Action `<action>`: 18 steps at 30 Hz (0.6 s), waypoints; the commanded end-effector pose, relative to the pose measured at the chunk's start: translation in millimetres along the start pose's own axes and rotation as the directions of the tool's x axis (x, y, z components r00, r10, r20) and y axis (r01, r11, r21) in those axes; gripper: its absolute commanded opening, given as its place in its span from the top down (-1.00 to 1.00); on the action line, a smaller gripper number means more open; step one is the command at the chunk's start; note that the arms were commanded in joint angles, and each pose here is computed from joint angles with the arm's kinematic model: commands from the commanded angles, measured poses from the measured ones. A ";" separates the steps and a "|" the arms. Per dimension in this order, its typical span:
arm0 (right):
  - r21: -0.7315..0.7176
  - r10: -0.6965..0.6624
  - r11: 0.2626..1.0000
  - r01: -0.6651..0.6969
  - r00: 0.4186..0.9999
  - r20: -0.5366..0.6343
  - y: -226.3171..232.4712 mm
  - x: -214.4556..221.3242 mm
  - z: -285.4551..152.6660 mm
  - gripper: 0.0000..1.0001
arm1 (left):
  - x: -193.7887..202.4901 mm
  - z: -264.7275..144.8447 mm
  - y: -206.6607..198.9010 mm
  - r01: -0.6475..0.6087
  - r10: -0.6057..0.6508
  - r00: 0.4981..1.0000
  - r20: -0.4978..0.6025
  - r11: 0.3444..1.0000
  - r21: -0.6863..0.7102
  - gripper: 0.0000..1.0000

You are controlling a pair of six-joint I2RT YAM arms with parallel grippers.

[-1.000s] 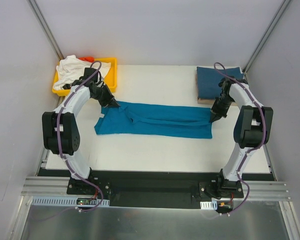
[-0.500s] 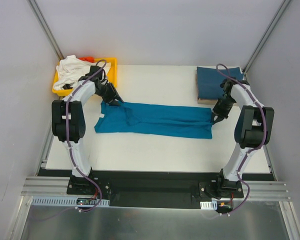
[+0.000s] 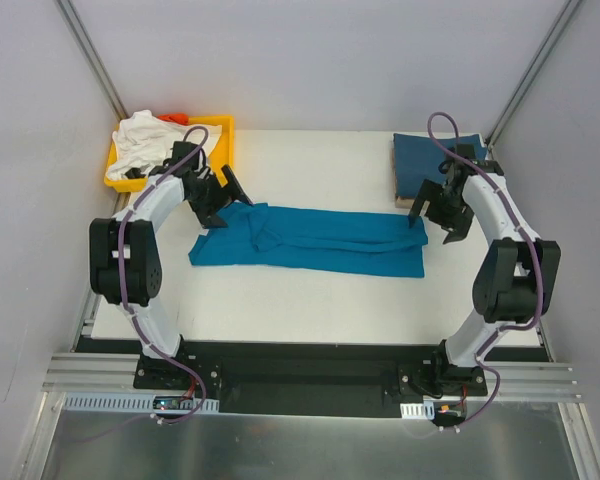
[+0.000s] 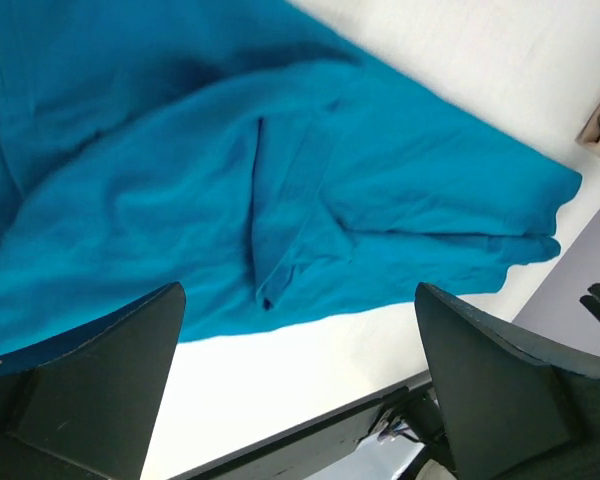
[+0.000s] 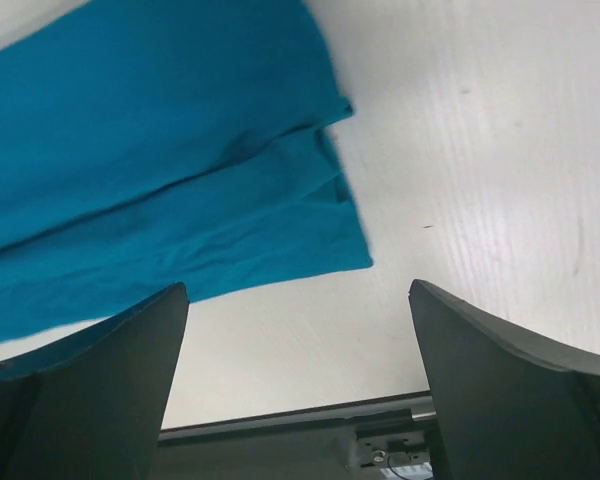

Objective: Fold and stack the t-shirts
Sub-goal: Fold the other side of the tshirt into a rectangle

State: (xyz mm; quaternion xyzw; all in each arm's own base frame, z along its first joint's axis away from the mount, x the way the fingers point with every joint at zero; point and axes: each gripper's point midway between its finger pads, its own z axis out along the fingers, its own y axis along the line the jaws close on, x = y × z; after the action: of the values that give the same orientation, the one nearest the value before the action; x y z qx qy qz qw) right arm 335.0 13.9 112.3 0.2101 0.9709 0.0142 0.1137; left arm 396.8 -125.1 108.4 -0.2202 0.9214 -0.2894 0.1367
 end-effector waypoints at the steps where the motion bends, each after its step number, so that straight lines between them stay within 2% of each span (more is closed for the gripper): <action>1: -0.152 -0.144 0.978 0.144 0.990 0.007 33.4 28.5 -9.7 -0.93 | 25.2 -7.7 4.3 0.001 -0.002 1.000 0.009 1.000 0.028 -0.99; 5: -0.167 -0.212 0.965 0.204 0.977 -0.032 45.5 59.1 1.8 -0.93 | 37.5 1.8 12.0 0.020 -0.019 1.000 -0.018 0.999 0.047 -0.98; 9: -0.235 -0.202 0.954 0.184 0.978 -0.054 61.3 72.3 15.3 -0.93 | 41.3 11.4 22.5 0.025 -0.024 1.000 -0.018 0.999 0.037 -0.98; 12: -0.266 -0.174 0.951 0.156 0.984 -0.045 75.1 65.0 26.6 -0.93 | 42.0 19.1 29.4 0.038 -0.037 0.999 -0.027 0.999 0.023 -0.99; 18: -0.253 -0.097 0.961 0.110 0.993 0.062 96.6 16.7 46.8 -0.93 | 42.0 28.9 49.8 0.065 -0.066 0.998 -0.015 0.997 -0.040 -0.99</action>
State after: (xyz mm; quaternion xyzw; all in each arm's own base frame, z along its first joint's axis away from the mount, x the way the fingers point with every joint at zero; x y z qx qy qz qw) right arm 316.3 101.1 62.8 0.1213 0.9812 0.1155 0.0959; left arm 356.4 -128.7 63.8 -0.2343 0.9187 -0.2965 0.1153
